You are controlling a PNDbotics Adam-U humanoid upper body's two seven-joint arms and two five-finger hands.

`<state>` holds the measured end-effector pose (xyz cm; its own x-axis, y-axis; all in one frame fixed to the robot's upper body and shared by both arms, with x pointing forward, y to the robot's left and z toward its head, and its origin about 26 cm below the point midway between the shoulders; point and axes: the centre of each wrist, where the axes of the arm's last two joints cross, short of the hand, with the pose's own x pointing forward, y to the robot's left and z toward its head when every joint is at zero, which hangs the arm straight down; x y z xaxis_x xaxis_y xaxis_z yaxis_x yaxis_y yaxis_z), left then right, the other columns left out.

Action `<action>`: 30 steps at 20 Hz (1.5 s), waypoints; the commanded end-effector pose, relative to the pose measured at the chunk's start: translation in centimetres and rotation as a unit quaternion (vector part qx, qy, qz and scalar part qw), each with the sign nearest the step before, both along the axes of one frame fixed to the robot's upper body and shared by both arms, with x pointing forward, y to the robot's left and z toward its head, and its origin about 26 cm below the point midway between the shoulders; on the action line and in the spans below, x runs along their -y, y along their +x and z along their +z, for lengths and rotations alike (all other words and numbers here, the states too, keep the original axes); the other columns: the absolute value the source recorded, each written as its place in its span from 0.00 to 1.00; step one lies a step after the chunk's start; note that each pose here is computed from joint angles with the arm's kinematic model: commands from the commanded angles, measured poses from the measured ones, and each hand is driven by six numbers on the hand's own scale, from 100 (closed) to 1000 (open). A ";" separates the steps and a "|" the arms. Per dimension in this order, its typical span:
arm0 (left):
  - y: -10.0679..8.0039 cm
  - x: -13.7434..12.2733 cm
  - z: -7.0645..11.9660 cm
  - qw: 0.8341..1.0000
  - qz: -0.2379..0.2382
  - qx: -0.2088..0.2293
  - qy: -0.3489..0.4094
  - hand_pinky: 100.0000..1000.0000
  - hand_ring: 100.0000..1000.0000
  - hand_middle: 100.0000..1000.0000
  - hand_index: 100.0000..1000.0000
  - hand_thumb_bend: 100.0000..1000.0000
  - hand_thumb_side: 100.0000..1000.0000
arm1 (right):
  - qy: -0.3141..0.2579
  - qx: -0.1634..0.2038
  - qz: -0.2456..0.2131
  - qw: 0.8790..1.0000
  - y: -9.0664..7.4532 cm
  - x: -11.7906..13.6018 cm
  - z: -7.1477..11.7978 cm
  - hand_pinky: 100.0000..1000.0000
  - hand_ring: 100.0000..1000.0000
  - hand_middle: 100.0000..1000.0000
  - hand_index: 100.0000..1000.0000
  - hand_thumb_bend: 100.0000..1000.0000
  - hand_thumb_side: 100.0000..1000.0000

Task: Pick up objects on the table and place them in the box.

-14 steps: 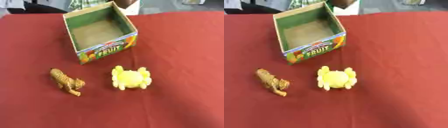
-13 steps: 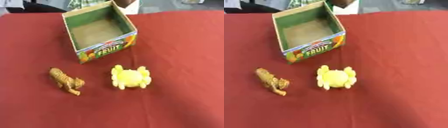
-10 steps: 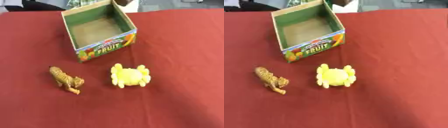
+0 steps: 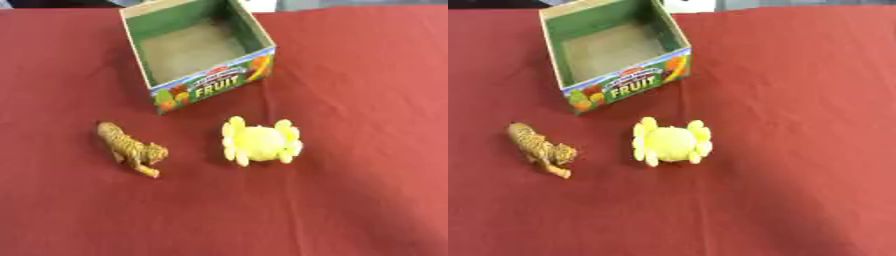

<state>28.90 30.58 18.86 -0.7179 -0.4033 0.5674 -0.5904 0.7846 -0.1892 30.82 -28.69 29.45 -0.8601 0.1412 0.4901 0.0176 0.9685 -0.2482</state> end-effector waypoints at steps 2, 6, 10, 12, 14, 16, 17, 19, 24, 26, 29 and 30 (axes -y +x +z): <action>-0.2 -0.2 1.1 1.000 -0.003 0.013 0.017 0.39 0.44 0.52 0.71 0.00 0.99 | -0.024 0.026 0.002 0.999 -0.6 -0.2 1.4 0.85 0.79 0.70 0.84 0.00 1.00; -0.2 -0.1 1.1 1.000 -0.004 0.013 0.019 0.39 0.44 0.52 0.71 0.00 0.99 | -0.070 0.043 0.002 0.997 -0.6 -0.7 2.5 0.85 0.81 0.72 0.85 0.00 1.00; -0.1 -0.1 1.1 1.000 -0.005 0.013 0.021 0.39 0.44 0.52 0.71 0.00 0.99 | -0.174 0.070 -0.018 0.982 -0.8 -1.7 4.6 0.84 0.82 0.75 0.86 0.00 1.00; -0.1 -0.1 1.2 1.000 -0.007 0.012 0.023 0.39 0.44 0.52 0.71 0.00 0.99 | -0.240 0.087 -0.033 0.966 -0.8 -2.5 5.6 0.83 0.82 0.77 0.86 0.00 1.00; -0.1 -0.1 1.2 1.000 -0.008 0.012 0.024 0.39 0.44 0.52 0.71 0.00 0.99 | -0.297 0.101 -0.047 0.948 -0.7 -3.2 6.5 0.82 0.82 0.77 0.86 0.00 1.00; -0.1 0.0 1.2 1.000 -0.009 0.011 0.026 0.39 0.44 0.52 0.71 0.00 0.99 | -0.347 0.115 -0.059 0.929 -0.6 -4.1 7.4 0.81 0.83 0.78 0.86 0.00 1.00; -0.1 0.0 1.2 1.000 -0.009 0.010 0.026 0.39 0.44 0.52 0.71 0.00 0.99 | -0.372 0.121 -0.064 0.918 -0.5 -4.6 7.7 0.81 0.83 0.79 0.87 0.00 1.00; -0.1 0.0 1.2 1.000 -0.009 0.009 0.027 0.39 0.44 0.52 0.71 0.00 0.99 | -0.417 0.131 -0.073 0.897 -0.4 -5.6 8.2 0.81 0.83 0.79 0.87 0.00 1.00; -0.1 0.1 1.2 0.999 -0.014 0.008 0.030 0.39 0.44 0.52 0.70 0.00 0.99 | -0.460 0.145 -0.084 0.872 -0.2 -6.4 8.7 0.81 0.84 0.80 0.88 0.00 1.00; 0.0 0.2 1.3 0.999 -0.018 0.008 0.032 0.39 0.44 0.52 0.70 0.00 0.99 | -0.489 0.150 -0.086 0.855 0.2 -6.9 9.0 0.82 0.85 0.80 0.88 0.00 1.00; 0.0 0.2 1.3 0.999 -0.019 0.008 0.032 0.39 0.44 0.52 0.70 0.00 0.99 | -0.522 0.138 -0.077 0.838 1.6 -8.4 8.6 0.82 0.86 0.80 0.89 0.00 1.00; -0.1 0.2 1.3 0.999 -0.019 0.007 0.032 0.39 0.44 0.52 0.70 0.00 0.98 | -0.534 0.133 -0.072 0.832 2.1 -9.1 8.3 0.83 0.86 0.80 0.90 0.00 1.00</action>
